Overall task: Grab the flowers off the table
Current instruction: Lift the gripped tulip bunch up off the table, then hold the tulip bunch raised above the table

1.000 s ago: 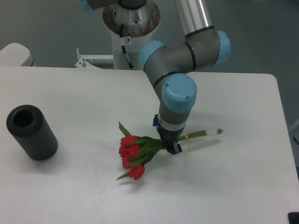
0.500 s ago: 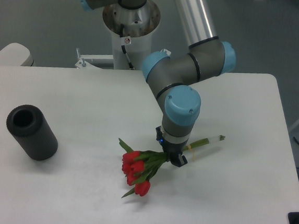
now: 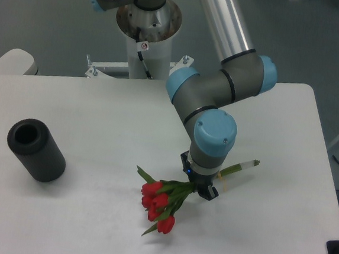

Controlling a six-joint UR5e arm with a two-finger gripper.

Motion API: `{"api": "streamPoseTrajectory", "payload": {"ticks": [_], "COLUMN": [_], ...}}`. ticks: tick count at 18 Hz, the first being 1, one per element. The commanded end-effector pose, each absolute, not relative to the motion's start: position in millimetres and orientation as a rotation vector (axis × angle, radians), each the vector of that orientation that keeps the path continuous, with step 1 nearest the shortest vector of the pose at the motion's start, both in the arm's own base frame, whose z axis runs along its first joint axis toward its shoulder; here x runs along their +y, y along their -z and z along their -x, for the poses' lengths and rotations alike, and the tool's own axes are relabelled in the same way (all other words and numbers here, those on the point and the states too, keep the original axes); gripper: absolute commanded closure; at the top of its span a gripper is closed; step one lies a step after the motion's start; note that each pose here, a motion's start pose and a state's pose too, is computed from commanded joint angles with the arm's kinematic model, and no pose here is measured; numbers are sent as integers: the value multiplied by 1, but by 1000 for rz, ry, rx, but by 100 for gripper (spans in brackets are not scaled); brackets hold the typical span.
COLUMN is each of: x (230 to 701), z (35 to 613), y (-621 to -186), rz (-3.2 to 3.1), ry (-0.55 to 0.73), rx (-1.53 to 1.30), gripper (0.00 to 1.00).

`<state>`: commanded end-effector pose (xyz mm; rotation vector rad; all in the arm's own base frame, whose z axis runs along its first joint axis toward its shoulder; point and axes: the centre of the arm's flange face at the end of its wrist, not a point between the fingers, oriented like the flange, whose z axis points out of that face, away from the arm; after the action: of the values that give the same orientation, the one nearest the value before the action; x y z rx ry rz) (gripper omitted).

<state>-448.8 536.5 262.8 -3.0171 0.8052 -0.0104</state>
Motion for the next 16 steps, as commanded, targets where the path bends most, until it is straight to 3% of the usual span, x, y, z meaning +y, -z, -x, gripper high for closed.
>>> {"api": "streamPoseTrajectory", "payload": {"ticks": [16], "x": [552], "z": [446], "y": [-260], "rz": [3030], "ry": [-10], "rx": [824], "gripper": [86]}}
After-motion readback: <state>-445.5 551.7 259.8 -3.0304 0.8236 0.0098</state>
